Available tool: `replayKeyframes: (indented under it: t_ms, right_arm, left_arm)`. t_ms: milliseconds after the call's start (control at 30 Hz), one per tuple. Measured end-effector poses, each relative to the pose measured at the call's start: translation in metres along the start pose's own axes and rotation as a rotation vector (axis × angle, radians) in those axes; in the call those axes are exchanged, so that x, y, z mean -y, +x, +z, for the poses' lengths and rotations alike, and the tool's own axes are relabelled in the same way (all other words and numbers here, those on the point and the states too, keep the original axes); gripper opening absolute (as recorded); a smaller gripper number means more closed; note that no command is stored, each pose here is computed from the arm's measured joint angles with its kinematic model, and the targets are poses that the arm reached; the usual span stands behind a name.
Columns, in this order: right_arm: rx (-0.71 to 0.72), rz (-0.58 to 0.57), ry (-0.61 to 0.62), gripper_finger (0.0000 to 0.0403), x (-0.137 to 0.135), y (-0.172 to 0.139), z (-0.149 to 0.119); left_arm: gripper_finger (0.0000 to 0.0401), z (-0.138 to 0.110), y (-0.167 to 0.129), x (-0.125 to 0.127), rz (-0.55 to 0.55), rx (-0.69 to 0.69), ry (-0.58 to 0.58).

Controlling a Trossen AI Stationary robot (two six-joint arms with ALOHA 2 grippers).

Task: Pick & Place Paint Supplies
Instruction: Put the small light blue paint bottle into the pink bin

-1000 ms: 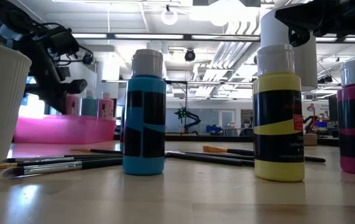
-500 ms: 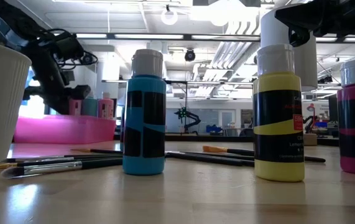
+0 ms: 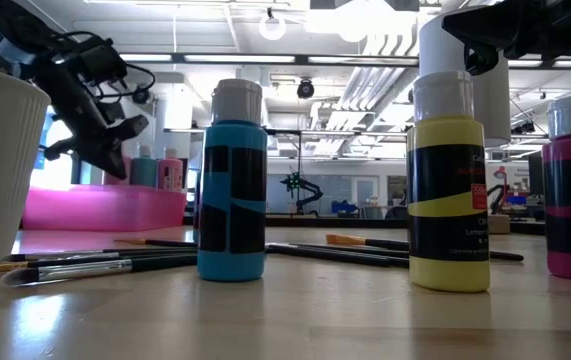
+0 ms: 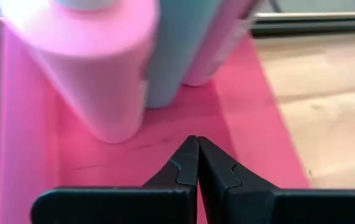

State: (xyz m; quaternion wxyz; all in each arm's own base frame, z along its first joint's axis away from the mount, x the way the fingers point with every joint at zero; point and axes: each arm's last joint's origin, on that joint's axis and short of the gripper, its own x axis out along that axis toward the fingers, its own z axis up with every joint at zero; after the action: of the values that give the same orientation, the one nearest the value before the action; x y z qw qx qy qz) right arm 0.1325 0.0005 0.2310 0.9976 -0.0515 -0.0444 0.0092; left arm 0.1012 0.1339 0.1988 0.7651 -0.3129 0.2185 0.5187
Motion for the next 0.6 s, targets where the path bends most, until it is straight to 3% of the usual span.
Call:
replayKeyframes:
  t_ms: [300, 600]
  right_arm:
    - [0.000, 0.000, 0.000, 0.0003, 0.000, 0.000, 0.000]
    - [0.000, 0.000, 0.000, 0.0003, 0.000, 0.000, 0.000]
  left_arm:
    - [0.0000, 0.004, -0.012, 0.009, -0.306, -0.016, 0.063]
    - [0.0000, 0.002, -0.027, 0.019, -0.469, 0.005, 0.137]
